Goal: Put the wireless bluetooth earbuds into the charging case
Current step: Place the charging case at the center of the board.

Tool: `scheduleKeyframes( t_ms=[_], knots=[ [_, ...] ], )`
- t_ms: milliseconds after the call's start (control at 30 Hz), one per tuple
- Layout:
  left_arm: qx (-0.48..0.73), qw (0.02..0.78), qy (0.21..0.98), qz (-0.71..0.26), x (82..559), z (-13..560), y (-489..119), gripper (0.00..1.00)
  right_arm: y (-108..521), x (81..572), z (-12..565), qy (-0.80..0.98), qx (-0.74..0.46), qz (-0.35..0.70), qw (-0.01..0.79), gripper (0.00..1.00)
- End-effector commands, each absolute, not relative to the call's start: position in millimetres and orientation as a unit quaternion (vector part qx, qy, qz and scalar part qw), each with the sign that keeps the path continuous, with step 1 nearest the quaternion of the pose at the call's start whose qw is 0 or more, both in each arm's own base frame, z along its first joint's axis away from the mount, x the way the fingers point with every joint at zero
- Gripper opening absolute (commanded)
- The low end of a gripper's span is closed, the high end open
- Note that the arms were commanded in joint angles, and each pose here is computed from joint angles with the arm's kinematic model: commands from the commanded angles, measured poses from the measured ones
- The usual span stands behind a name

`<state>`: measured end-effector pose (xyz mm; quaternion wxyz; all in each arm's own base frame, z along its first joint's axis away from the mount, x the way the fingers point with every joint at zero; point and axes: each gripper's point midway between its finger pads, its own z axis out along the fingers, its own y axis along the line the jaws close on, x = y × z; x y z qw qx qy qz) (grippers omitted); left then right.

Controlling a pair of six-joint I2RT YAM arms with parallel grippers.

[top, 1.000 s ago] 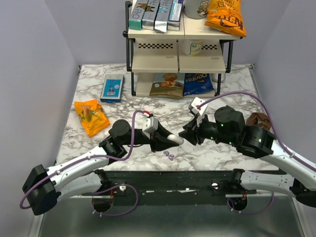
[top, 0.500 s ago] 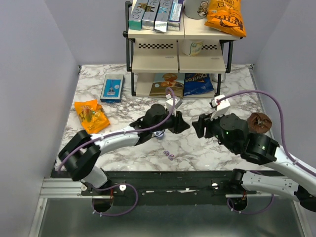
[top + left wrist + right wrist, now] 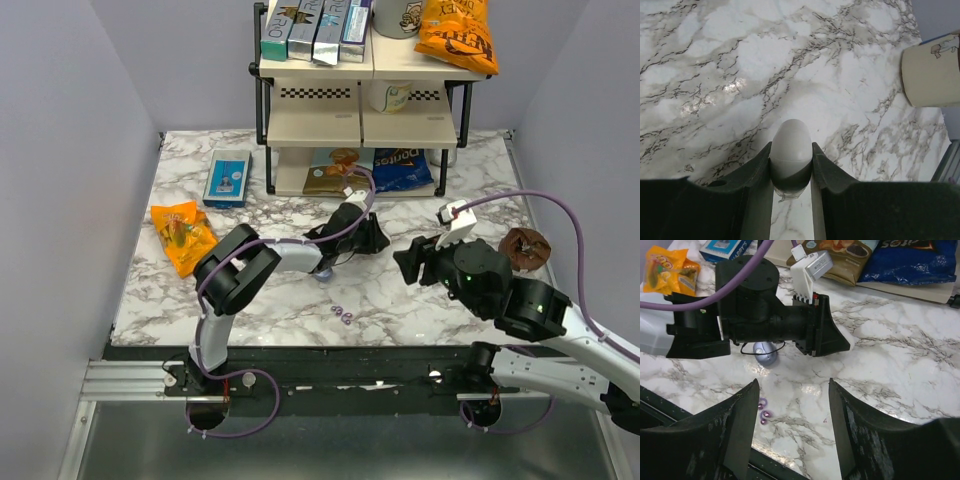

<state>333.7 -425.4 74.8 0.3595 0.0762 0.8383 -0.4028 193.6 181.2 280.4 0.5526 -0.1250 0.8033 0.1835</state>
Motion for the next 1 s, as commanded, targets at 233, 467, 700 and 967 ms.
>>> scheduleKeyframes(
  t_ms=[233, 467, 700, 967],
  knots=[
    [0.042, 0.371, 0.846, -0.382, 369, 72, -425, 0.35, 165, 194, 284, 0.795, -0.102, 0.178, 0.571, 0.66],
    [0.038, 0.344, 0.867, -0.359, 364, 48, -414, 0.44, 158, 194, 284, 0.793, -0.099, 0.167, 0.577, 0.66],
    [0.029, 0.336, 0.875, -0.348, 360, 38, -405, 0.45, 155, 192, 284, 0.793, -0.095, 0.169, 0.577, 0.66],
    [-0.004, 0.363, 0.875, -0.319, 370, 52, -354, 0.53, 156, 191, 276, 0.799, -0.094, 0.171, 0.569, 0.66]
  ],
)
